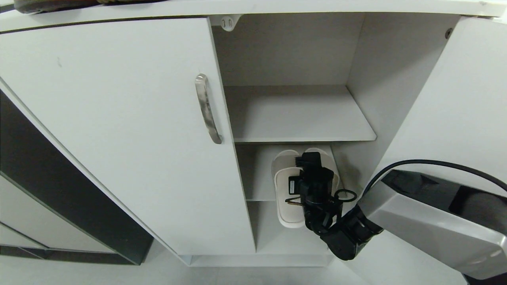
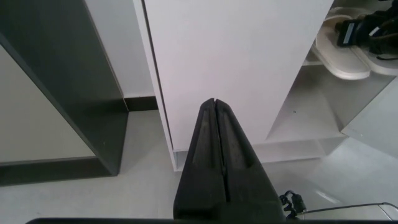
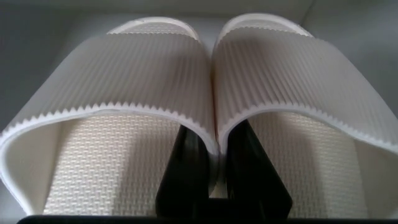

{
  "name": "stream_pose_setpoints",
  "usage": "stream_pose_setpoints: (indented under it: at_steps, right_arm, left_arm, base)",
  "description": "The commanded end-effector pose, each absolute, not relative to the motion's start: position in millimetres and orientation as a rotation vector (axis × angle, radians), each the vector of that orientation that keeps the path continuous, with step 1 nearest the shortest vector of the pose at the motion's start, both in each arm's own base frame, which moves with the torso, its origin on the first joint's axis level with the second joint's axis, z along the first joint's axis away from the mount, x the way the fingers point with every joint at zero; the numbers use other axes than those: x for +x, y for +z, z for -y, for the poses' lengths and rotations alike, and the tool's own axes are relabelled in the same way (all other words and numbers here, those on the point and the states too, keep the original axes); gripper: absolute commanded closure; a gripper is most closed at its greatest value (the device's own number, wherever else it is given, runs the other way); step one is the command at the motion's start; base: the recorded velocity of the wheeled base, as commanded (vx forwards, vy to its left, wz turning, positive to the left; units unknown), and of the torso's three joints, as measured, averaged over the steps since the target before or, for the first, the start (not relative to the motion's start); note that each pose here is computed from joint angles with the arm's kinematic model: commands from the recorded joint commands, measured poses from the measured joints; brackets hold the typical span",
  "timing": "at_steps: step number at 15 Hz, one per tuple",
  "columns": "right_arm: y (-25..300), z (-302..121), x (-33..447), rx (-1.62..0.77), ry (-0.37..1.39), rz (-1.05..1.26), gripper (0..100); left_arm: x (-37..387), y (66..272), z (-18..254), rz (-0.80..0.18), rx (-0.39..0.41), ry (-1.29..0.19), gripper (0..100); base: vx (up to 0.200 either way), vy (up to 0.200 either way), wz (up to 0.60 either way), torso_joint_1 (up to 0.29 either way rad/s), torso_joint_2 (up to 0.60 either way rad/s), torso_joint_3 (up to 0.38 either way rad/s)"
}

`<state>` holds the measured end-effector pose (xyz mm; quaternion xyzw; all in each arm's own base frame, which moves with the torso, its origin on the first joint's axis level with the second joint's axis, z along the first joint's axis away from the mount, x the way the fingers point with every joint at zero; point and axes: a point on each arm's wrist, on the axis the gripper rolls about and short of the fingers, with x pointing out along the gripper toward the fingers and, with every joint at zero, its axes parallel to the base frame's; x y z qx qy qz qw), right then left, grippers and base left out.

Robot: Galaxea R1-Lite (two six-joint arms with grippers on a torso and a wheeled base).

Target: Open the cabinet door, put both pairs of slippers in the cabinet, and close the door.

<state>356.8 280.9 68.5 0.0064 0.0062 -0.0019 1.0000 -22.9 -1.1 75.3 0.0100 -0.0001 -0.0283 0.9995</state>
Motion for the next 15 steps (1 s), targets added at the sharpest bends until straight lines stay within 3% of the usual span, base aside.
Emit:
stream_pose_setpoints:
  at_steps: [1,15]
  right_arm:
    - [67.6,-282.7,370.8,0.019,-0.02,-0.004,100]
    - [63.3,-294.8,407.3,0.019,-0.034,-0.001,100]
  left_arm:
    - [-22.8,75.3,1.1,-0.001,0.02,-0.057,100]
    - [-22.8,75.3,1.1,-0.001,0.018,-0.057,100]
  base:
    - [0.0,0.0,0.0,0.0,0.0,0.0]
    - [0.0,0.0,0.0,0.0,0.0,0.0]
